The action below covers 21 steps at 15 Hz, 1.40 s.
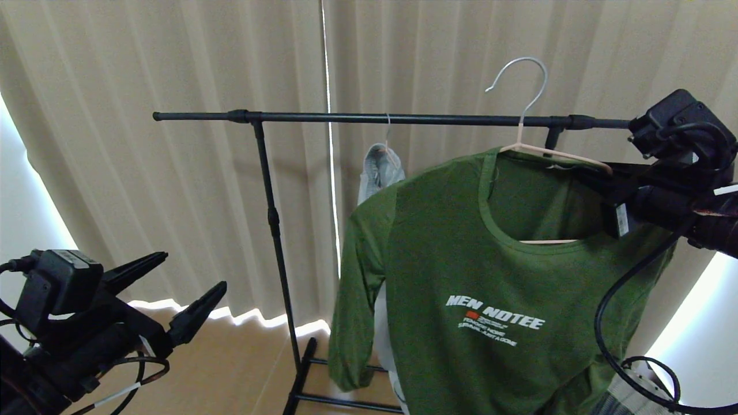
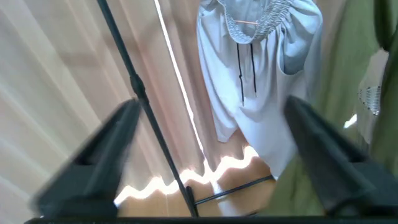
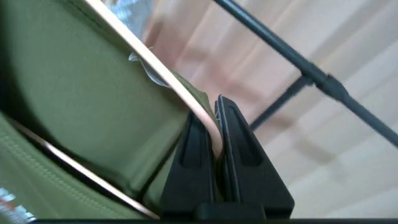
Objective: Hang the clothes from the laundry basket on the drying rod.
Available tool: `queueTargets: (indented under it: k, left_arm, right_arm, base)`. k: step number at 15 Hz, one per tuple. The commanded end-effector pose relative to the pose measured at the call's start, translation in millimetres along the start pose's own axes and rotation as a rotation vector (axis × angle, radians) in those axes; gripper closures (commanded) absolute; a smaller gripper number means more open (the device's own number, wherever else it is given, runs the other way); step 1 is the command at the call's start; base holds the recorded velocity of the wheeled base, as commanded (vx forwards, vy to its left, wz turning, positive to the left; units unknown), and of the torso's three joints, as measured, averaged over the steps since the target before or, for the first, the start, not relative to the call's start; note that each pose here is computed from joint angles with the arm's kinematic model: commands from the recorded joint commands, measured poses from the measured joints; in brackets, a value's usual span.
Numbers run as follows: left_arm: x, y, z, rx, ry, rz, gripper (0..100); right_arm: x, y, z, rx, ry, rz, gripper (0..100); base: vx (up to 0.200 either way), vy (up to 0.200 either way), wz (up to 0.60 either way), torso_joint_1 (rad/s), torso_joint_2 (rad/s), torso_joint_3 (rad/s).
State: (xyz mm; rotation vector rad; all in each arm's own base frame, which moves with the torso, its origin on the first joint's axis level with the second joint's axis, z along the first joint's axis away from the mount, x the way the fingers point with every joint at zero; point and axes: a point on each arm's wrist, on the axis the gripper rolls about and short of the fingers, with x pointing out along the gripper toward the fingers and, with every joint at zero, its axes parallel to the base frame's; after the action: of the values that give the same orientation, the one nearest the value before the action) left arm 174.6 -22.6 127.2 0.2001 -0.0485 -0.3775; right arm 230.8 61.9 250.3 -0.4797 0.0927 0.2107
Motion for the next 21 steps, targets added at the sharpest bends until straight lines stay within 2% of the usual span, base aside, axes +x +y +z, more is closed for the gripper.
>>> queueTargets:
  k: [1,4,6,7,8,9,10,13,15,19,21]
  left_arm:
    - [-1.6,2.3,11.5,-0.002,-0.061,0.019,0]
    - [-8.5,11.9,26.0,-0.068,-0.134,0.112,0]
    - [-12.8,14.2,25.2,-0.102,-0.116,0.154,0]
    - [-12.9,17.0,22.5,-0.107,-0.085,0.17,0]
    - [-12.9,17.0,22.5,-0.107,-0.085,0.17,0]
    - [-11.8,17.8,21.6,-0.11,-0.07,0.171,0]
    - [-11.1,19.5,24.7,-0.105,-0.085,0.178,0]
    - [-21.5,16.1,23.8,-0.1,-0.092,0.179,0]
    - [-27.1,14.6,27.8,-0.097,-0.117,0.182,0]
    - [-28.8,14.1,30.2,-0.1,-0.131,0.181,0]
    - [-29.9,13.3,28.5,-0.105,-0.121,0.18,0]
  right_arm:
    - [-11.1,-8.4,-4.2,0.001,0.067,-0.051,100]
    - [-27.5,-19.4,-16.5,0.0,0.214,-0.11,100]
    - [-34.6,-28.9,-21.8,0.003,0.275,-0.163,100]
    - [-39.5,-34.8,-25.9,0.005,0.321,-0.195,100]
    - [-39.5,-34.8,-25.9,0.005,0.321,-0.195,100]
    - [-45.7,-42.5,-34.5,0.009,0.399,-0.261,100]
    - [-48.2,-45.7,-37.3,0.012,0.431,-0.302,100]
    - [-48.4,-48.9,-37.5,0.007,0.465,-0.381,100]
    - [-47.3,-48.9,-36.7,0.021,0.457,-0.387,100]
    - [-40.6,-46.8,-28.5,0.161,0.398,-0.398,100]
    - [-40.7,-45.6,-27.6,0.171,0.391,-0.396,100]
  base:
    - [0.0,0.0,0.0,0.0,0.0,0.0]
    - [0.0,0.0,0.0,0.0,0.0,0.0]
    - [0.0,0.0,0.0,0.0,0.0,0.0]
    - [0.0,0.0,0.0,0.0,0.0,0.0]
    - [0.0,0.0,0.0,0.0,0.0,0.0]
    - [0.0,0.0,0.0,0.0,0.0,0.0]
    - [0.0,0.0,0.0,0.0,0.0,0.0]
    - [0.0,0.0,0.0,0.0,0.0,0.0]
    - [0.0,0.0,0.0,0.0,0.0,0.0]
    - [0.0,0.0,0.0,0.0,0.0,0.0]
    - [0.0,0.0,0.0,0.0,0.0,0.0]
